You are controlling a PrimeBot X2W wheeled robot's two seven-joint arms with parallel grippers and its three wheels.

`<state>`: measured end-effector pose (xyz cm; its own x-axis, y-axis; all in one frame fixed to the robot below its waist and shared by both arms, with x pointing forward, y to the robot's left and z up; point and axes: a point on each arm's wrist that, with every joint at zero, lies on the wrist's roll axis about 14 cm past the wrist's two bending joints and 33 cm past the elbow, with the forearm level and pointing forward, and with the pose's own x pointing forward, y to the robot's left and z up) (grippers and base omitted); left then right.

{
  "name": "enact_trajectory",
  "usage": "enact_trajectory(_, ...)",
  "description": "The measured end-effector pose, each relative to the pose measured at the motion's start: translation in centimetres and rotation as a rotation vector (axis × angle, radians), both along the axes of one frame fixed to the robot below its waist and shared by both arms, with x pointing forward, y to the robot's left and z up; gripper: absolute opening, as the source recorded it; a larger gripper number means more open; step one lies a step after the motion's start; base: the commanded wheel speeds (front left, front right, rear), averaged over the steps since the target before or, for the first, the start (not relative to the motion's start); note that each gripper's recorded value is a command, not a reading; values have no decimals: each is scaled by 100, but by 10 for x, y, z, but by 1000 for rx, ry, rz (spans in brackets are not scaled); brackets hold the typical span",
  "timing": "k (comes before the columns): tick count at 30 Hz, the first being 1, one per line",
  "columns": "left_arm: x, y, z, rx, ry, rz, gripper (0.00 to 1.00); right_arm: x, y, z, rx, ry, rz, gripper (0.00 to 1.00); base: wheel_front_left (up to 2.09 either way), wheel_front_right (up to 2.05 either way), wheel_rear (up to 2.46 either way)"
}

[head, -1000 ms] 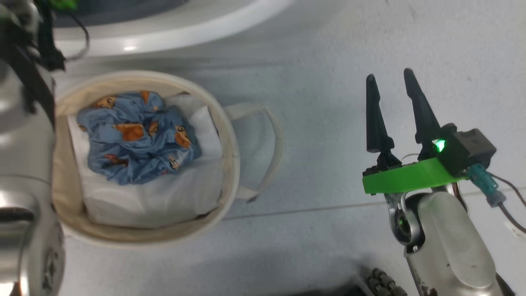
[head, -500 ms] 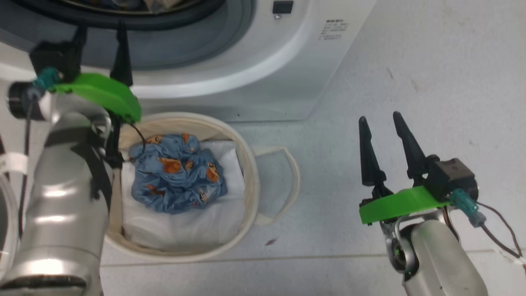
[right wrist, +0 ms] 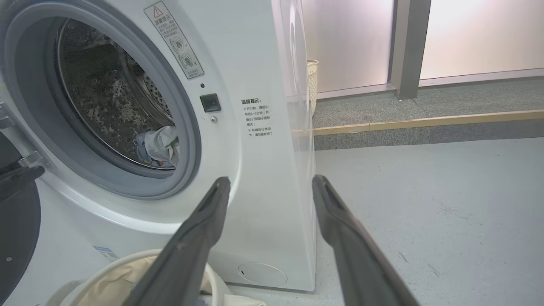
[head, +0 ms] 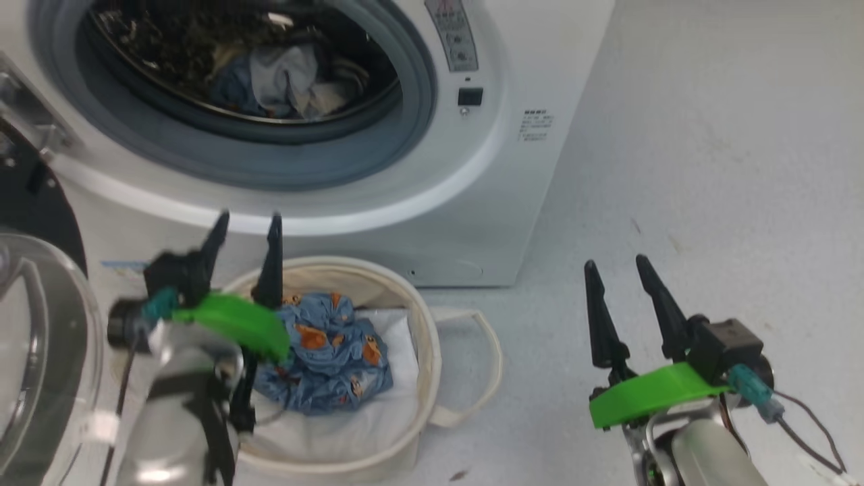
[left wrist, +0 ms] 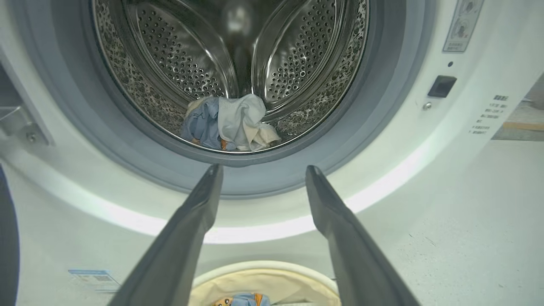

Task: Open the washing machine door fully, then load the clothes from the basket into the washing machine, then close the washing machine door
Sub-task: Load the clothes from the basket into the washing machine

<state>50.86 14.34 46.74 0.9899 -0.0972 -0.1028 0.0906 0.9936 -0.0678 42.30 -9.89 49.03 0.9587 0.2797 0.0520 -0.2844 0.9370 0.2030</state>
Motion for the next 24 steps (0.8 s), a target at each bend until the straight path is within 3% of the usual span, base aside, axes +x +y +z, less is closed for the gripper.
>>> enact_trajectory(10, -65, 23, -2, -59, -21, 96, 100, -18, 3, 17, 21, -36, 5, 100, 0, 0, 0)
enact_trajectory(17, -85, 20, 5, -126, -50, 105, 100, -17, 7, 22, 25, -50, 15, 100, 0, 0, 0)
enact_trajectory(24, -92, 21, 2, -124, -43, 128, 100, -18, 9, 17, 26, -37, 20, 100, 0, 0, 0)
